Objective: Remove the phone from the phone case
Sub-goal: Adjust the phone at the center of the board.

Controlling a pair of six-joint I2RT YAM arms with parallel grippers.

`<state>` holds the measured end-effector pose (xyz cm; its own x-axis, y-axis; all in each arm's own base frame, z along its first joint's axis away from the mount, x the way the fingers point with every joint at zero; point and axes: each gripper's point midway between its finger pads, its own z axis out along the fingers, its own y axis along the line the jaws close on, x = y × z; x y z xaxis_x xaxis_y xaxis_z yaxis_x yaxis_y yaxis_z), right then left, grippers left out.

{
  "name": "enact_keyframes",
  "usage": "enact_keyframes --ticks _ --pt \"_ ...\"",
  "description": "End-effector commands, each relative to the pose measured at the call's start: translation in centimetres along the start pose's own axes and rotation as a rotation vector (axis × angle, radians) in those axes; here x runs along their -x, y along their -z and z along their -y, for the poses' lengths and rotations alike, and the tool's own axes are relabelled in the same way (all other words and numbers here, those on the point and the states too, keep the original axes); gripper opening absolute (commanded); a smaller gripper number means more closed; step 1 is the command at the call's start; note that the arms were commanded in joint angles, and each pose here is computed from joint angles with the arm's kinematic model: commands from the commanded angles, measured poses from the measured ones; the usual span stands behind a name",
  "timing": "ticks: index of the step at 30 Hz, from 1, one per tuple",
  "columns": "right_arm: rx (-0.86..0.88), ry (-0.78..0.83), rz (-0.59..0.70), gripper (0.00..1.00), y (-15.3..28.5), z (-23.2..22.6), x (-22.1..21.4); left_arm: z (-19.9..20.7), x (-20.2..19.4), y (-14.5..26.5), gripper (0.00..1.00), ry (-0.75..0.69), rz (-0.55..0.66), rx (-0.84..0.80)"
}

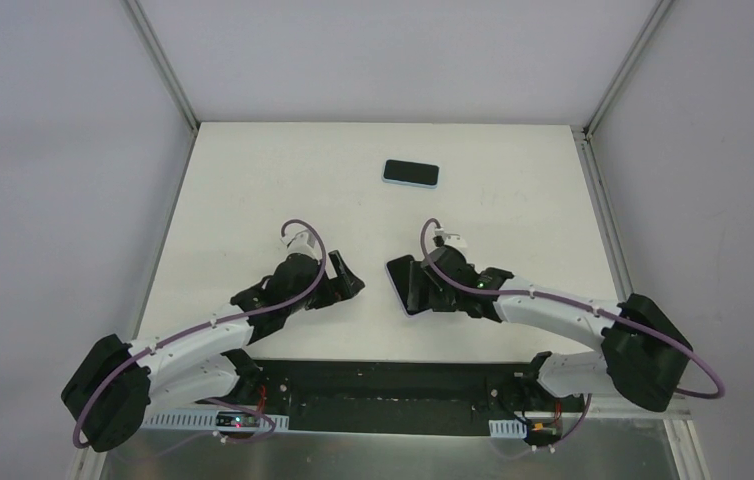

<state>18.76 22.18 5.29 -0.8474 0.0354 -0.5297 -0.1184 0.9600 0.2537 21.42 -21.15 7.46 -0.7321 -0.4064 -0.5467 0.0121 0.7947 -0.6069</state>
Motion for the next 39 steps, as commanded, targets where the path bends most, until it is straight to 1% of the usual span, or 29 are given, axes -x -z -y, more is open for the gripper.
enact_keyframes --ticks 1,4,9,19,26,30,36,39 --pt "0.043 0.009 -0.017 1.00 -0.7 -1.9 0.6 0.6 -0.3 0.8 0.89 0.026 -0.010 -0.049" --pt "0.042 0.006 -0.039 1.00 -1.4 -2.1 0.2 0.3 -0.3 1.0 0.89 0.029 -0.002 -0.051" --pt "0.095 -0.003 -0.076 1.00 -1.9 -3.3 -0.5 0.1 -0.5 0.9 0.89 0.032 -0.008 -0.048" --pt "0.117 0.051 -0.113 0.99 -1.8 -5.2 -1.3 0.1 -0.8 0.9 0.89 0.036 -0.018 -0.044" --pt "-0.035 0.081 -0.052 0.99 -1.0 -3.1 0.2 -0.5 -0.4 1.3 0.88 0.049 0.025 -0.043" --pt "-0.084 0.120 -0.076 1.00 -0.8 -3.2 0.9 -0.7 -0.3 1.4 0.88 0.052 0.034 -0.042" --pt "-0.102 0.185 -0.160 1.00 -1.9 -4.0 0.2 -1.0 -0.8 1.3 0.88 0.053 0.017 -0.034" --pt "-0.136 0.220 -0.175 0.99 -2.3 -3.6 0.3 -1.0 -0.9 1.4 0.88 0.053 0.013 -0.036"
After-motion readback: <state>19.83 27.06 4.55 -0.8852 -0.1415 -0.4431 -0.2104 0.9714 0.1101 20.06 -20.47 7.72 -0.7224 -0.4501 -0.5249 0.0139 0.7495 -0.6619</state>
